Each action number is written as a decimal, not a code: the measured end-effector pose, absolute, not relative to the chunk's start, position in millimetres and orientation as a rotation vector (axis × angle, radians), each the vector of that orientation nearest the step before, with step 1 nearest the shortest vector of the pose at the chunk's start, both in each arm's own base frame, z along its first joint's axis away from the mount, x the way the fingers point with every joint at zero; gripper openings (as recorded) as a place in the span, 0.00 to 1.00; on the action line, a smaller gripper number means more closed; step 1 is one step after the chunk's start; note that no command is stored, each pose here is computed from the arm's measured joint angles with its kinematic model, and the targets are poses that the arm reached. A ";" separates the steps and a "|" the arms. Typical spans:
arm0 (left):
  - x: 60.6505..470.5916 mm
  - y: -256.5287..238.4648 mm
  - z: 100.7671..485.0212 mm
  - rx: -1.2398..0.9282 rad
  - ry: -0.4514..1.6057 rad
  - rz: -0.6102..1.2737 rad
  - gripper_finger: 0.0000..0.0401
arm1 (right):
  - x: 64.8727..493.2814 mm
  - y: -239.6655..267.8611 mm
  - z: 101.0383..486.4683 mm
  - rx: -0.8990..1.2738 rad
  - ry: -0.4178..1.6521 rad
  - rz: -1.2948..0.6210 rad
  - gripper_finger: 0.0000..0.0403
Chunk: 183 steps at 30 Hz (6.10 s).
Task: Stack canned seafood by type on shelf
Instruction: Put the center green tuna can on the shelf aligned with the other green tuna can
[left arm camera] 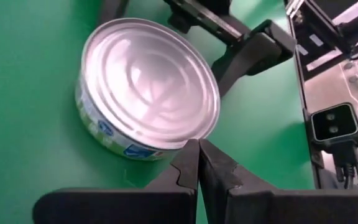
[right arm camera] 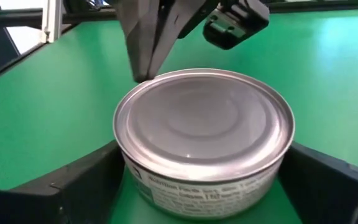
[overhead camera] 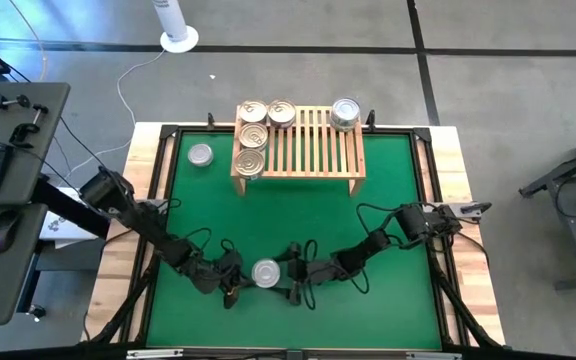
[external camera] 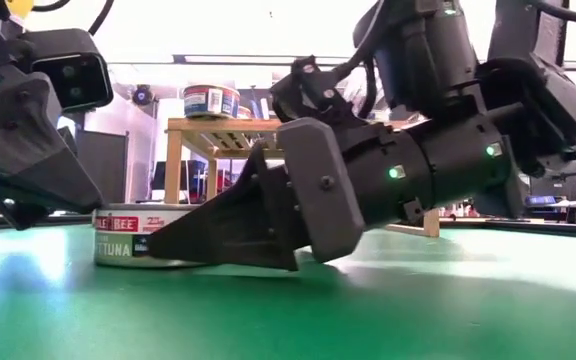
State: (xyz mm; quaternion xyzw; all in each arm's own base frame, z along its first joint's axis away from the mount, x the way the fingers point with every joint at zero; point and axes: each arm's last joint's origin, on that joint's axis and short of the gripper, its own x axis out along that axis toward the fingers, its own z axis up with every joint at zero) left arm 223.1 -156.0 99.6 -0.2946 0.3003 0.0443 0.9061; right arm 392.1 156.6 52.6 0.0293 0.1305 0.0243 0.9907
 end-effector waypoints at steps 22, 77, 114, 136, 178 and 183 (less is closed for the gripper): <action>239.9 -154.0 102.8 -0.593 0.514 -0.011 0.00 | 407.9 142.6 57.2 0.098 0.303 0.074 0.99; 226.2 -139.4 92.3 -0.528 0.667 0.262 0.00 | 349.5 138.6 97.6 0.050 0.478 -0.023 0.93; 242.3 -129.7 85.9 -0.496 0.609 0.227 0.00 | 383.4 137.7 80.6 -0.023 0.443 -0.062 0.97; 241.3 -132.8 86.1 -0.501 0.612 0.211 0.00 | 378.5 124.7 73.6 0.152 0.470 0.032 0.97; 247.7 -138.1 117.6 -0.441 0.479 0.087 0.00 | 375.0 137.8 75.6 0.178 0.431 0.060 0.89; 240.1 -135.3 125.0 -0.398 0.510 0.130 0.00 | 373.9 139.2 74.9 0.173 0.443 0.059 0.82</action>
